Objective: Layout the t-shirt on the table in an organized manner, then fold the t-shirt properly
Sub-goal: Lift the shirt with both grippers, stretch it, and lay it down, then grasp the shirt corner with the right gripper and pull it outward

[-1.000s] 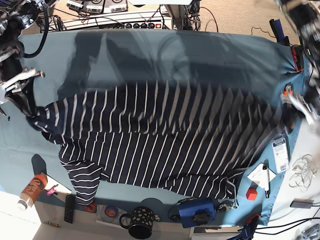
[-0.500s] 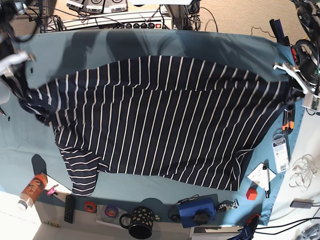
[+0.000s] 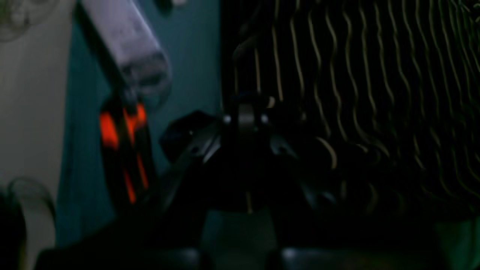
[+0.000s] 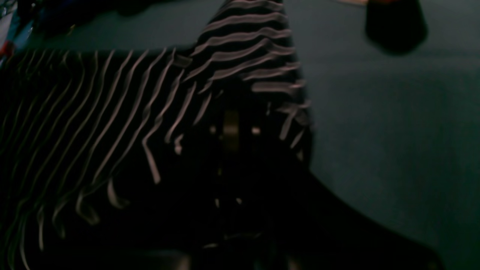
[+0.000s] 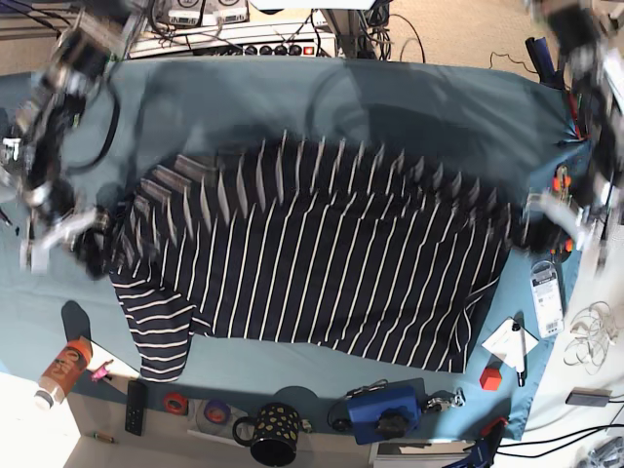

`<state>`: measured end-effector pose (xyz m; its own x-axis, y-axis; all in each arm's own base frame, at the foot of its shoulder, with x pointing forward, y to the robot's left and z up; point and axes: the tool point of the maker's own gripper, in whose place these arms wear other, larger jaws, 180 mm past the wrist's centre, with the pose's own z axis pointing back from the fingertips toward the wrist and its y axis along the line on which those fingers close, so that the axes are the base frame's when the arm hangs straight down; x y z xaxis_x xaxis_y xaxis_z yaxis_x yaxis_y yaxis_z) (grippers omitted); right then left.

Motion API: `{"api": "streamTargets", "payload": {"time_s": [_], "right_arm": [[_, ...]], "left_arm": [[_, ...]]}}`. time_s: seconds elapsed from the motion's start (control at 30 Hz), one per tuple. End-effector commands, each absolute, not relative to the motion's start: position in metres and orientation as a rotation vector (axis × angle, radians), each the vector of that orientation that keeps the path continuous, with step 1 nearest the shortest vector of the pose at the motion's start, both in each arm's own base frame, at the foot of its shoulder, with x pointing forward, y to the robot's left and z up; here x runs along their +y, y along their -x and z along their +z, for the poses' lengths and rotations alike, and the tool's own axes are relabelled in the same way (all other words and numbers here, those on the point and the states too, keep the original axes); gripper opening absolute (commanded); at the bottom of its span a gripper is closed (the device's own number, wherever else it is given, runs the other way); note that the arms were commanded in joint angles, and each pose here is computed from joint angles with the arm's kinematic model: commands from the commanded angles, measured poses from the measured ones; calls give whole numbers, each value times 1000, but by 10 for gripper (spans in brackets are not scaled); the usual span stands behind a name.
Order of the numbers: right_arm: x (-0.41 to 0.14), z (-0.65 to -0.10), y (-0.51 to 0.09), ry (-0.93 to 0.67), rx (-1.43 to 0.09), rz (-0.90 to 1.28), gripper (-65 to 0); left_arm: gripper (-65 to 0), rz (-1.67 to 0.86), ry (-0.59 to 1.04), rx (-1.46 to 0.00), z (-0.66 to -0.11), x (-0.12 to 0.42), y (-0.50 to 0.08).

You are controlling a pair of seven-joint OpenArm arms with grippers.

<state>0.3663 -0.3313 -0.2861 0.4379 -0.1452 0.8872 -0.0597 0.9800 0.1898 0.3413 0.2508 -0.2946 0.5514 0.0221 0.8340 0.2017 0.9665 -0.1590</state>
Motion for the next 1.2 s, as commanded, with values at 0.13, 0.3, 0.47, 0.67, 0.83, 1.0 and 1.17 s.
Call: {"api": "streamTargets", "payload": {"time_s": [0.13, 0.3, 0.47, 0.67, 0.83, 1.0, 1.17], "right_arm": [[-356, -278, -401, -264, -1149, -152, -650], [-360, -290, -403, -290, -1088, -176, -592], [-365, -274, -401, -337, -1115, -183, -441], [-373, -209, -389, -595, -1250, -217, -441], [-391, -156, -357, -701, -1419, -221, -442], [-394, -159, -326, -608, -1411, -183, -442], [-368, -207, -301, -559, -1222, -123, -442]], "left_arm": [[-650, -193, 226, -952, -298, 234, -383], [-520, -173, 170, -897, -309, 241, -395], [-437, -71, 90, -861, -302, 268, -395], [-437, -47, 107, -943, -256, 294, -378], [-437, 40, 95, -1038, -235, 336, -333], [-437, 110, 83, -1075, -233, 366, -276], [-437, 178, 55, -1058, -237, 386, -243]]}}
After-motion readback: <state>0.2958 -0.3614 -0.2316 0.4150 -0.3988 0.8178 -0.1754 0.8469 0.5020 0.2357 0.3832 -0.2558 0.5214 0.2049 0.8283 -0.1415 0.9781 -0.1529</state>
